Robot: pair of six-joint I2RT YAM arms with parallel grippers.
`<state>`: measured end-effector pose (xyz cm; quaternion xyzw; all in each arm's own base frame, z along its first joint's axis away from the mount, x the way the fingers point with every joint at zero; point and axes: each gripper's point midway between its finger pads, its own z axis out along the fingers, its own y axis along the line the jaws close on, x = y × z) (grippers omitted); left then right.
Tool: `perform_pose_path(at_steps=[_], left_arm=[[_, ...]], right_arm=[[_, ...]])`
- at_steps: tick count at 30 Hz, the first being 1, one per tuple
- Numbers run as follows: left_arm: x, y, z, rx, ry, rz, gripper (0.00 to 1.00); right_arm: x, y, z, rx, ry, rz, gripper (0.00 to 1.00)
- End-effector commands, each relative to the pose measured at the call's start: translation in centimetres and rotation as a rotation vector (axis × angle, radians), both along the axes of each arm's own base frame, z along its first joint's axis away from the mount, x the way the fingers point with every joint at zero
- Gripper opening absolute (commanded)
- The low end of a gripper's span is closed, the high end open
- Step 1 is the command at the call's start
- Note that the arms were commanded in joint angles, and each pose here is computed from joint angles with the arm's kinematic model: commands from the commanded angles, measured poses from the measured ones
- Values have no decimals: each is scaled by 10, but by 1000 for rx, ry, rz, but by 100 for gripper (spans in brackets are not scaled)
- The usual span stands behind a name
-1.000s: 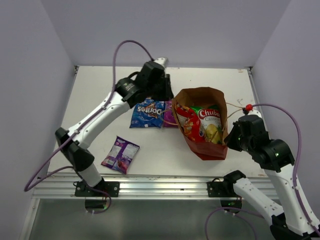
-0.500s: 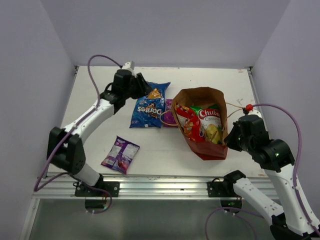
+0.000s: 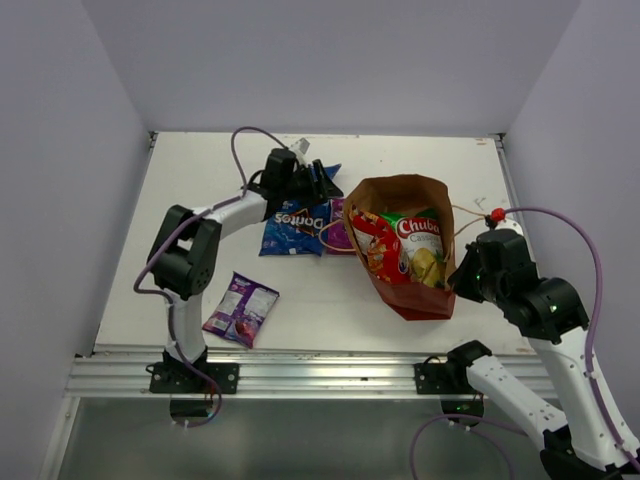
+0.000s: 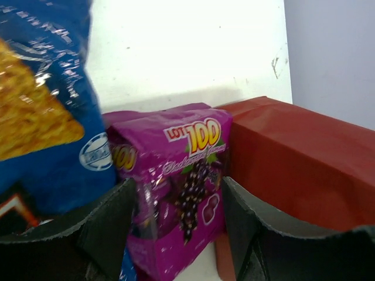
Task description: Place the snacks into the paper bag
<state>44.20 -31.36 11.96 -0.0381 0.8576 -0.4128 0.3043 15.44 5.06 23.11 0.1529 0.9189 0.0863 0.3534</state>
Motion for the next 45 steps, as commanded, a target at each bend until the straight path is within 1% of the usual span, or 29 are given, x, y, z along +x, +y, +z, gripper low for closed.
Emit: perform_pose_path(at_steps=[1, 4, 6, 7, 8, 12, 15, 16, 18, 22, 27, 30, 33, 35, 36, 37, 38, 40, 41, 42, 44, 45], left_arm=[[7, -32, 10, -19, -64, -67, 65], [1, -41, -11, 46, -28, -86, 64], [-8, -40, -26, 105, 24, -88, 63], [-8, -41, -27, 138, 5, -85, 63], [-11, -38, -30, 169, 17, -77, 63], [-11, -24, -13, 245, -40, -5, 63], [-12, -14, -1, 271, -67, 34, 63], [-9, -7, 11, 285, -96, 69, 63], [-10, 1, 14, 311, -98, 91, 63], [-18, 3, -6, 343, -42, 71, 64], [-33, -5, -43, 329, 55, 24, 63], [-39, -11, -58, 334, 87, -2, 63], [-42, -20, -65, 325, 97, -29, 60], [-42, -28, -66, 312, 91, -43, 53], [-42, -34, -66, 305, 88, -58, 45], [-42, -36, -67, 307, 89, -65, 13], [-42, -37, -67, 309, 89, -65, 0], [-35, -35, -60, 324, 74, -40, 0], [-38, -27, -60, 361, 93, -27, 0], [-31, -22, -43, 378, 62, 3, 0], [-23, 3, -28, 467, 32, 99, 0], [-12, 18, -1, 480, -18, 162, 0]], right_arm=[[4, -4, -1, -23, 2, -27, 0], [4, -6, 0, -31, 2, -33, 0], [4, -7, -1, -34, 5, -33, 0], [3, -7, -1, -36, 8, -35, 0], [3, -8, -1, -38, 7, -34, 0], [2, -8, -2, -41, 9, -36, 0], [2, -8, -3, -43, 17, -33, 0], [2, -8, -3, -43, 16, -31, 0], [2, -7, -5, -42, 20, -29, 0], [3, -6, -6, -38, 22, -24, 0], [3, -6, -6, -42, 21, -23, 0], [2, -7, -5, -44, 22, -25, 0], [1, -8, -4, -46, 19, -27, 0], [0, -8, -4, -46, 19, -27, 0], [1, -8, -4, -44, 20, -27, 0], [0, -8, -5, -45, 21, -26, 0], [1, -8, -4, -44, 20, -27, 0], [0, -8, -4, -44, 18, -28, 0], [0, -9, -4, -45, 18, -29, 0], [0, -9, -3, -45, 16, -31, 0], [0, -9, -3, -46, 15, -32, 0], [-1, -10, -3, -46, 17, -32, 0]])
